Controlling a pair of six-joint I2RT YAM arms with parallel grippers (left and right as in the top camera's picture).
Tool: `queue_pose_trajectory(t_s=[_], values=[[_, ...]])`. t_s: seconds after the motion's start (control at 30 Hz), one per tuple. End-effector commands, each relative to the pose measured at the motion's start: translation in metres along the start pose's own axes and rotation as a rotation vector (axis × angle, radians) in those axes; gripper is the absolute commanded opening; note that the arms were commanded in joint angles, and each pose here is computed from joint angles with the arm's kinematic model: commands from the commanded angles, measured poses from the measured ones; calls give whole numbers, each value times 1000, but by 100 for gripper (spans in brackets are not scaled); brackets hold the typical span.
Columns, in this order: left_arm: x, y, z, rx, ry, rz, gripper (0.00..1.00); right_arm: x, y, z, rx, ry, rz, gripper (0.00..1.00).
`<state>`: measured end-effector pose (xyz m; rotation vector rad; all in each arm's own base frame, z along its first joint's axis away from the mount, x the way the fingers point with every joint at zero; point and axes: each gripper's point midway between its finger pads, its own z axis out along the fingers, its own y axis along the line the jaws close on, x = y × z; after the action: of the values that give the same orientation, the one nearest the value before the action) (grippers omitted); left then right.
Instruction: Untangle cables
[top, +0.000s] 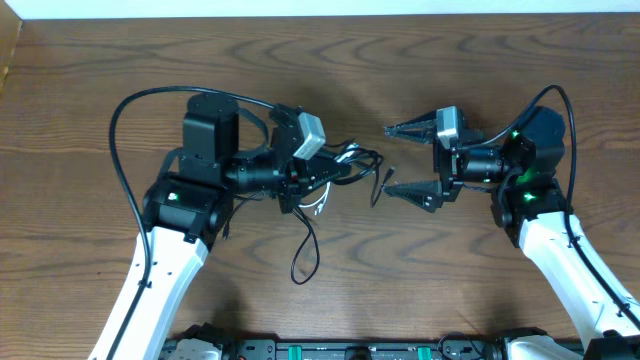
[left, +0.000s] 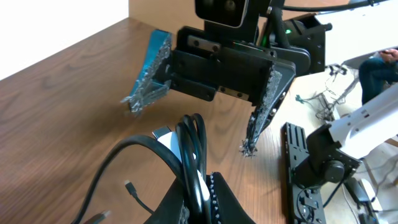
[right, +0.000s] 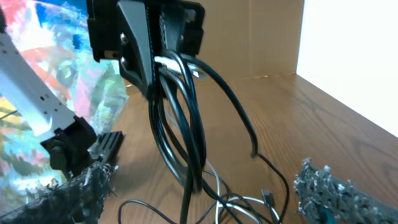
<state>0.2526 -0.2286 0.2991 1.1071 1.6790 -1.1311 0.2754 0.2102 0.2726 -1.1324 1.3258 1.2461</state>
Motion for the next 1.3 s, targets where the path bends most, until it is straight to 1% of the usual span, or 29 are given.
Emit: queue_pose_trajectory(t_s=[0.0,0.17,0.23,0.27,0.3,0.33,0.37,0.4,0.43,0.53,0.57,0.6,0.63,0.67,0.77,0.83,0.93,1.0,1.13,1.27], values=[[-6,-13,6,53,-6,50,8,-1,8,5,-45,-2,-35,90],[-6,-26,14,94,4,62,8,-2,11,9,-59,-4,-51,86],[-6,-29,17,102,6,71,8,-2,11,9,-59,-4,-51,78],[-6,-30,18,102,6,75,8,-3,11,9,-60,-4,-52,72],[-6,-30,19,104,6,77,8,-3,11,9,-60,-4,-52,64],[-7,-31,19,105,5,81,8,-3,11,9,-59,-4,-52,52],[-7,-31,19,106,5,82,9,-3,11,9,-59,-4,-52,32],[-7,-31,19,106,5,83,14,-3,11,9,-59,-4,-52,14],[-7,-31,19,105,5,82,17,-3,11,9,-59,-4,-55,1],[-4,-19,20,39,23,82,33,-3,11,9,-59,-5,-58,1],[-3,-15,20,15,30,82,41,-3,11,9,-58,-5,-58,1],[-2,-10,20,-14,38,82,56,-3,10,8,-56,-5,-59,1],[-1,-5,20,-44,46,81,59,-3,10,8,-54,-6,-58,1],[0,0,20,-73,54,74,65,-3,9,7,-49,-6,-57,1],[5,15,18,-160,81,63,75,-4,4,2,-30,-7,-39,1],[11,28,14,-241,112,44,79,-4,0,-2,-12,-8,-15,1],[25,46,7,-358,170,-1,82,-3,-7,-11,21,-10,25,1],[32,49,4,-385,199,-23,84,-1,-14,-16,56,-9,62,1],[42,45,3,-371,233,-57,85,2,-24,-25,115,-11,127,1],[39,29,9,-275,211,-65,86,2,-25,-25,115,-12,135,1]])
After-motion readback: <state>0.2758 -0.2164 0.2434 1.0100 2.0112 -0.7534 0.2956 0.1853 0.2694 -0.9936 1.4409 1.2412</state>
